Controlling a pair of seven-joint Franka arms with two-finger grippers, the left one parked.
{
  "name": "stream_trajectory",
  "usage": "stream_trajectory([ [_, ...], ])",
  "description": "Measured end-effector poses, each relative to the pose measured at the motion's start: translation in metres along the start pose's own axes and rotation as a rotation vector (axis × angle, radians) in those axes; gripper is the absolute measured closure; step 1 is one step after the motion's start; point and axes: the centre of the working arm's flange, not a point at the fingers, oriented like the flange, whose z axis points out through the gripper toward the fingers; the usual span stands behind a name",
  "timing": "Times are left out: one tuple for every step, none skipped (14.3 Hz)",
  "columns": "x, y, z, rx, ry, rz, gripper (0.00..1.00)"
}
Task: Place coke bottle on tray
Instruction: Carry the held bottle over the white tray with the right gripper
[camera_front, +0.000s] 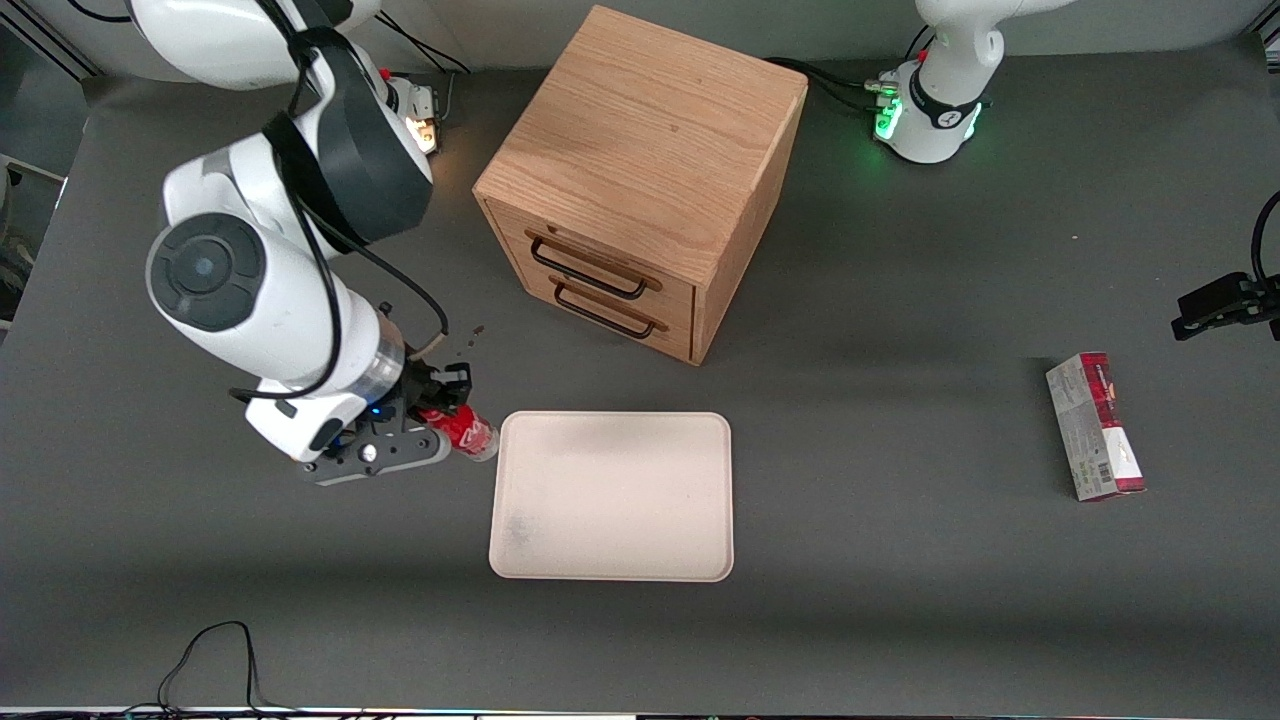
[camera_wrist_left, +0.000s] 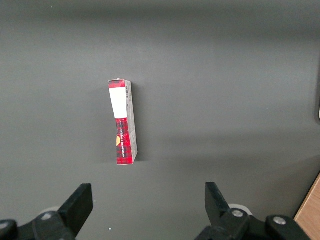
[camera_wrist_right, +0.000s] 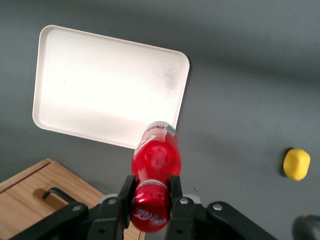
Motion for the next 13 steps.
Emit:
stream_trajectory([
  [0.006, -0.001, 0.008, 0.001, 0.012, 0.0, 0.67],
  [0.012, -0.002, 0.015, 0.003, 0.026, 0.0, 0.67],
  [0.017, -0.004, 0.023, 0.004, 0.036, 0.0, 0.67],
  [0.022, -0.005, 0.031, 0.005, 0.044, 0.001, 0.67],
  [0.026, -0.005, 0.039, 0.002, 0.05, 0.001, 0.67],
  [0.03, -0.004, 0.047, -0.006, 0.054, 0.002, 0.67],
  [0.034, -0.003, 0.056, -0.014, 0.056, 0.004, 0.67],
  [0.038, -0.002, 0.068, -0.021, 0.054, 0.005, 0.67],
  [0.042, -0.002, 0.083, -0.026, 0.047, 0.006, 0.67],
  [0.046, -0.002, 0.1, -0.031, 0.035, 0.006, 0.67],
  [0.05, -0.002, 0.115, -0.034, 0.029, 0.006, 0.67],
  [0.053, -0.003, 0.126, -0.034, 0.031, 0.005, 0.67],
  [0.056, -0.003, 0.134, -0.034, 0.036, 0.005, 0.67],
])
